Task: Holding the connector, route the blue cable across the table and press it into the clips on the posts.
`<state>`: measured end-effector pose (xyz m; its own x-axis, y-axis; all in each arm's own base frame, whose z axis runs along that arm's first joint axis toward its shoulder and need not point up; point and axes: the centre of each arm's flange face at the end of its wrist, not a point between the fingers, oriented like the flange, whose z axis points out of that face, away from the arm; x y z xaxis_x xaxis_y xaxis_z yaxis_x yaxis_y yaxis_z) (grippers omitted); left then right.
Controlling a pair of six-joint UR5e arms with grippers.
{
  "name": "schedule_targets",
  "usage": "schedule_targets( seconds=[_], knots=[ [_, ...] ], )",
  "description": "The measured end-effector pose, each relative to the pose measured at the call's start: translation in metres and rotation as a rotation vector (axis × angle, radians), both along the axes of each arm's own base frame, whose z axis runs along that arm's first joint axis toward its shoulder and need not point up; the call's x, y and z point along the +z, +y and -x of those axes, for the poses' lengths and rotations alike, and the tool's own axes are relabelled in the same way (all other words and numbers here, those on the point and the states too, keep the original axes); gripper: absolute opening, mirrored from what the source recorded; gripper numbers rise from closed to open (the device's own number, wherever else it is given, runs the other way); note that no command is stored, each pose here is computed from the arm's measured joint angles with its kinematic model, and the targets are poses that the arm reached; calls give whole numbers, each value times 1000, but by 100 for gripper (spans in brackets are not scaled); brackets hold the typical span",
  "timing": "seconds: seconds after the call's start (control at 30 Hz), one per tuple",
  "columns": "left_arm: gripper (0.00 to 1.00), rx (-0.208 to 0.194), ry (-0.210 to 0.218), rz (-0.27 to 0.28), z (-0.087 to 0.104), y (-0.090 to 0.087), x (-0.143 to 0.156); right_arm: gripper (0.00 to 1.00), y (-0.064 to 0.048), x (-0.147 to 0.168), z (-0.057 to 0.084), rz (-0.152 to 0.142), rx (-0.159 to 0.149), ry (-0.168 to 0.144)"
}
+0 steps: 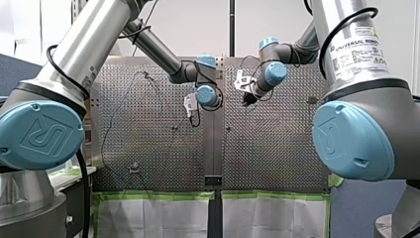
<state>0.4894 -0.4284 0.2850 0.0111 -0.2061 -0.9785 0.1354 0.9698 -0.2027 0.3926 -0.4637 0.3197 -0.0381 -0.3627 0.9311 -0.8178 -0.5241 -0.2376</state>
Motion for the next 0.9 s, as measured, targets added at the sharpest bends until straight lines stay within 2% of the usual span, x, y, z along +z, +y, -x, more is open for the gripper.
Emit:
schedule_targets(
  seconds=[0.17,0.47,0.6,0.9],
  knots=[
    [0,-1,0,0,0,0,0,0,-2,-5,2,-2,-2,12],
    [0,-1,0,0,0,0,0,0,-4,-6,4,-2,-6,14],
    [0,2,0,0,-1,1,0,0,2,-5,-4,0,11,12],
    [0,0,0,0,0,0,0,0,2,-4,-4,1,11,11]
  ],
)
